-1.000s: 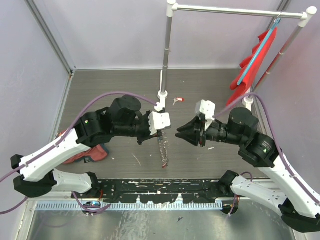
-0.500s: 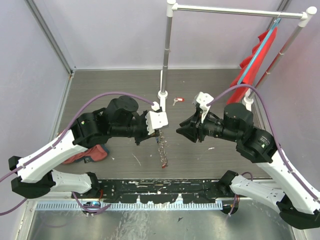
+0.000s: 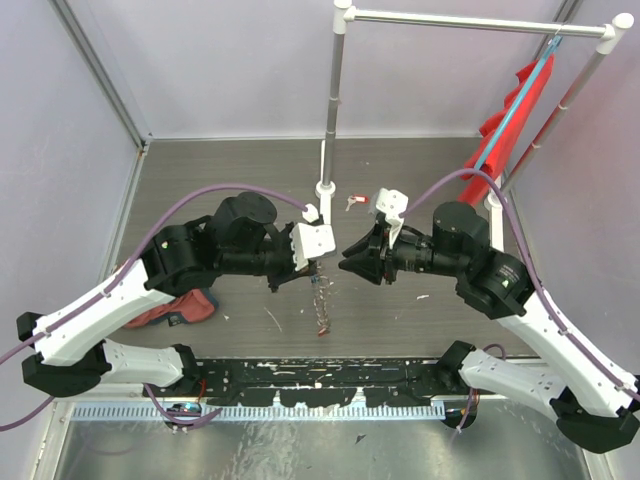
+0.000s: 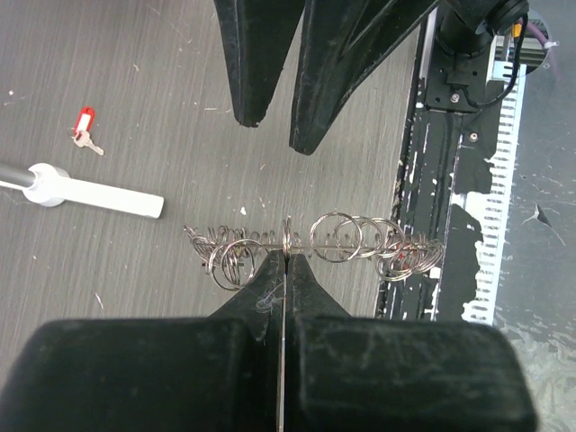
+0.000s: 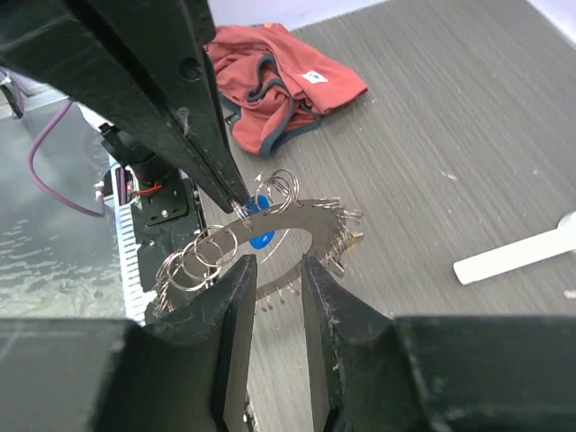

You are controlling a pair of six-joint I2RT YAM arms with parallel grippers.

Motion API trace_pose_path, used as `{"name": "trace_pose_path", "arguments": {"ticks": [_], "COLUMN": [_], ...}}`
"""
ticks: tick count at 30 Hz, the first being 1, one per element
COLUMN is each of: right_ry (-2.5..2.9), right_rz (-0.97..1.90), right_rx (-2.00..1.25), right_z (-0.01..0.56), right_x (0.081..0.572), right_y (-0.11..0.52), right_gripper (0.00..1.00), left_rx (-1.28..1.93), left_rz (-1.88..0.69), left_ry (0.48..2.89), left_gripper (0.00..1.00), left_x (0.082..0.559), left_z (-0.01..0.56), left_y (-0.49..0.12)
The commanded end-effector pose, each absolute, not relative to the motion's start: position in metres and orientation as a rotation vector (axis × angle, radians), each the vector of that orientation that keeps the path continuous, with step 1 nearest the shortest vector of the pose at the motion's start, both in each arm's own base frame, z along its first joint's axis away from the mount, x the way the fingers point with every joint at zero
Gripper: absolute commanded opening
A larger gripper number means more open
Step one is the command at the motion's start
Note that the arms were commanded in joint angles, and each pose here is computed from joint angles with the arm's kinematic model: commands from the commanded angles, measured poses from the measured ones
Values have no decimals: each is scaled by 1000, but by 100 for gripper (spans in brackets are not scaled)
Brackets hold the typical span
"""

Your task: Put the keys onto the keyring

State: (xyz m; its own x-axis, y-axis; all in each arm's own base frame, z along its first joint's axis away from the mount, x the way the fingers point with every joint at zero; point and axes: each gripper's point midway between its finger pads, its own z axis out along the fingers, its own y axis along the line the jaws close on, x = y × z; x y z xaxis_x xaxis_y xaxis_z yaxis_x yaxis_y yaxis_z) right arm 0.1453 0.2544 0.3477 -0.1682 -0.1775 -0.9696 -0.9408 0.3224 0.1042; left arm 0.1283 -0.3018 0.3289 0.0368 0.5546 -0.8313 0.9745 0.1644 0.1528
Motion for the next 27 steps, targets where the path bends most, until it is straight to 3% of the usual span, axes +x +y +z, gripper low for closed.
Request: {"name": "trace_pose_path", "arguments": {"ticks": [1, 27], "right_ry": [1358, 1230], "right_rz": [967, 1050], "right_rx": [-1120, -1261], "right_z": [374, 363], "right_x": [137, 112], "right_y": [259, 303], "right_gripper": [32, 29], "left_rx": [1473, 1648], "left_rz": [-694, -727], "left_ry": [1566, 1647], "left_gripper": [0, 0], "left_x": [121, 103], "left_z": [355, 346], "left_y": [-300, -297]}}
